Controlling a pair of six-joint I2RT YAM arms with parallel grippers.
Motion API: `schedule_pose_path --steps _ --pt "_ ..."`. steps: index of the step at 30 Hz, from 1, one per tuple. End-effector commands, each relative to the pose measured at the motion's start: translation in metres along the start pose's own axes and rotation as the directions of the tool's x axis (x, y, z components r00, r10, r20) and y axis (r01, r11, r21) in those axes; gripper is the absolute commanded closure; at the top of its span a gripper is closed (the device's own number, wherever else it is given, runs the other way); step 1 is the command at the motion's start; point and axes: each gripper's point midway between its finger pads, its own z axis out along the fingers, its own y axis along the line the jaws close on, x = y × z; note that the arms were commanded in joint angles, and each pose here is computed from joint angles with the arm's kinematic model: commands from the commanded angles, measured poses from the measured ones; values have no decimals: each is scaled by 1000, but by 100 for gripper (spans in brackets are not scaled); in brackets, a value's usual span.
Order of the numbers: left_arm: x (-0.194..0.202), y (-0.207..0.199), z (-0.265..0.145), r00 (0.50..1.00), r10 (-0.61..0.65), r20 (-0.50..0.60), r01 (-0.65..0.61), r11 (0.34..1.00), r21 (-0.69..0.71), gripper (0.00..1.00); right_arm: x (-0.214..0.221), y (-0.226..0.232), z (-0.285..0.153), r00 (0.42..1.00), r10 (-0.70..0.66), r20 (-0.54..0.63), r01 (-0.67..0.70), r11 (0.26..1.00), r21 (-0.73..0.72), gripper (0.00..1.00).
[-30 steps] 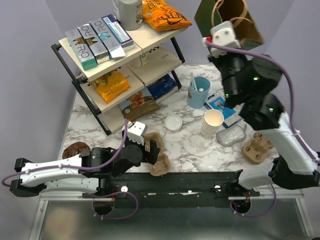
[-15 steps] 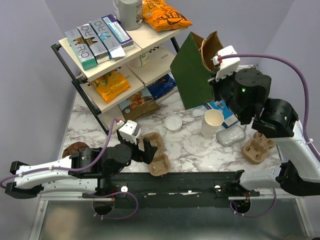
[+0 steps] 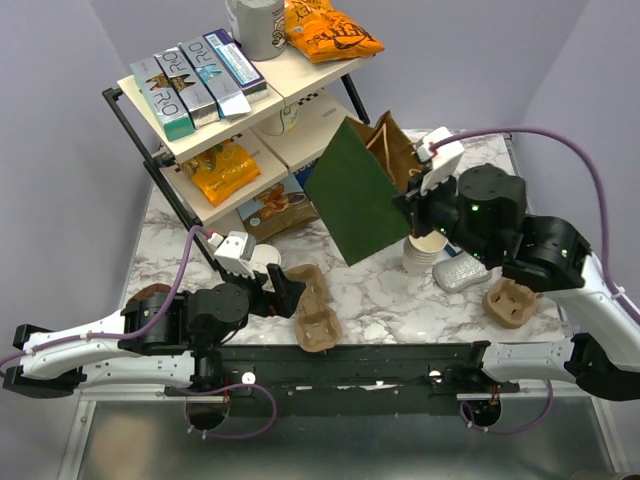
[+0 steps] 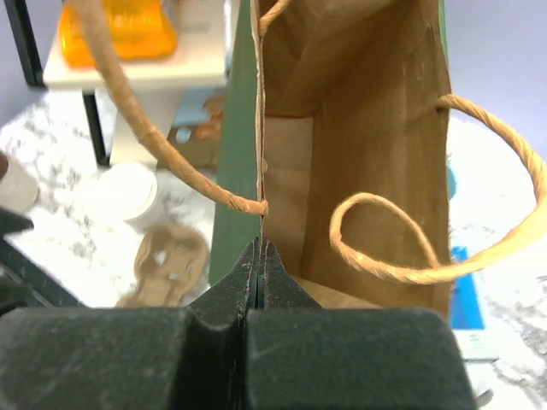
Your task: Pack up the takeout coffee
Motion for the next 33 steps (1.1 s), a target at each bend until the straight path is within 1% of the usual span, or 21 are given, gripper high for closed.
schedule_pose_path --steps 1,6,10,13,18,21,24,27,28,29,31,32,33 --pt "-3 10 -2 1000 -24 13 25 999 -48 1 39 18 10 993 33 -117 -35 999 -19 99" --pt "-1 13 -1 999 -34 17 35 997 -63 1 62 40 5 985 41 -168 -57 994 -94 99" --pt "0 13 -1 999 -39 12 40 997 -60 1 92 39 6 968 72 -239 -87 995 -54 99" --pt "2 14 -1 999 -37 8 37 997 -63 1 102 40 3 960 88 -267 -103 994 -43 99" --pt "7 21 0 999 -40 -3 40 994 -98 1 123 32 -2 941 76 -330 -76 997 12 99" --pt "12 29 1 999 -31 -8 30 990 -137 1 138 37 -2 921 53 -385 -62 998 -12 99" --pt "16 32 2 999 -43 -16 40 987 -155 1 146 42 1 910 50 -411 -66 997 -26 99" --pt "21 32 4 999 -45 -24 41 987 -156 1 150 46 4 906 49 -421 -68 997 -31 90" --pt "24 32 5 999 -42 -34 36 986 -160 1 154 40 9 908 39 -416 -41 999 4 72" --pt "26 32 6 998 -40 -38 33 986 -163 1 155 41 11 906 32 -423 -32 999 5 66" --pt "27 33 6 998 -37 -44 29 986 -167 1 152 42 12 910 33 -413 -36 999 -1 63" --pt "28 33 6 998 -35 -47 26 985 -170 1 150 44 13 913 34 -407 -41 999 -9 57" --pt "28 34 6 998 -36 -46 28 985 -172 1 148 46 14 916 24 -400 -37 999 -24 56"
